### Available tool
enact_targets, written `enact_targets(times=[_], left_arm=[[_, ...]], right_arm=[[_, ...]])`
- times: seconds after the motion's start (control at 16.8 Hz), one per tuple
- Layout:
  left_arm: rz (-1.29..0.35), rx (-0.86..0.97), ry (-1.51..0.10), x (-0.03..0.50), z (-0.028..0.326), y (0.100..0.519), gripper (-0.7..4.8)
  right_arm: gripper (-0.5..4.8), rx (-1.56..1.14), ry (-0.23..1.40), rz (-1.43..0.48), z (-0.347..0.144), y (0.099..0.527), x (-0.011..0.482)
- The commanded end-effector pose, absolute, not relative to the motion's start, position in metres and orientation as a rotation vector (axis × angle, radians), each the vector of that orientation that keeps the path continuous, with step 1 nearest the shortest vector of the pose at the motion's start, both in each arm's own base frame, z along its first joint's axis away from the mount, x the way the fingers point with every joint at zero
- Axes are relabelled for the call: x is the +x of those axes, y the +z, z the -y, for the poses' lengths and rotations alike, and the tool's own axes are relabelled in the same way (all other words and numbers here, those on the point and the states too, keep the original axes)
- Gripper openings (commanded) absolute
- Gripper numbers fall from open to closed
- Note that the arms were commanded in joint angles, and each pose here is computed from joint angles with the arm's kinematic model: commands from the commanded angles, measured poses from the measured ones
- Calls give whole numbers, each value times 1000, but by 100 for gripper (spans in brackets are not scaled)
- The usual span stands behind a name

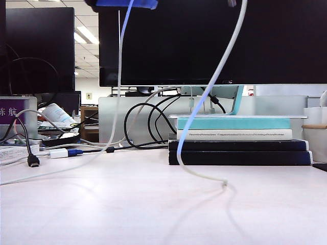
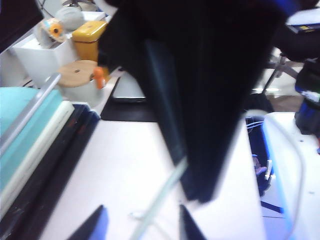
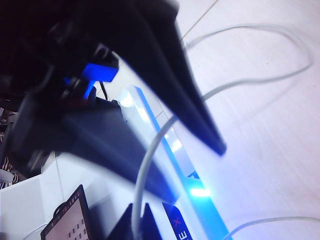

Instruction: Unfold the white charging cable into a straight cable.

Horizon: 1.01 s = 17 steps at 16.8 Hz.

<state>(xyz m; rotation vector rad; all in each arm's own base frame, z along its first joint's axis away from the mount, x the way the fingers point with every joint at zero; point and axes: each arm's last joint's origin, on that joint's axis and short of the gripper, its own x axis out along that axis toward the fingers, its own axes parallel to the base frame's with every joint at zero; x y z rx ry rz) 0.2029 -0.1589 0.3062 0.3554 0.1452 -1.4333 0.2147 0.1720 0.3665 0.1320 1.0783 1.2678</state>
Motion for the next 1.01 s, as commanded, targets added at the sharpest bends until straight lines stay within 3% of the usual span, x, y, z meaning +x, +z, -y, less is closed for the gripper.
enact_targets(times=[0.06, 0.3, 0.42, 0.83, 0.89, 0.95, 1.01], left_arm=[[-137, 337, -1442, 202, 160, 309, 79], [-138, 336, -1443, 202, 160, 309, 38], [-146, 334, -1430, 202, 160, 309, 17], [-160, 361, -1356, 205, 159, 308, -6], [-162, 367, -1341, 205, 159, 308, -6], [-160, 368, -1340, 205, 159, 308, -6], [-161, 371, -1333, 205, 159, 308, -6]], right_arm=[[0, 134, 1279, -1060, -172, 369, 214], [15, 134, 1279, -1061, -172, 369, 214], [108, 134, 1278, -1062, -172, 369, 214], [106, 108, 1230, -1156, -167, 364, 208], [80, 87, 1211, -1176, -166, 362, 207], [11, 57, 1191, -1195, -164, 360, 205], [11, 56, 1187, -1203, -163, 360, 205]])
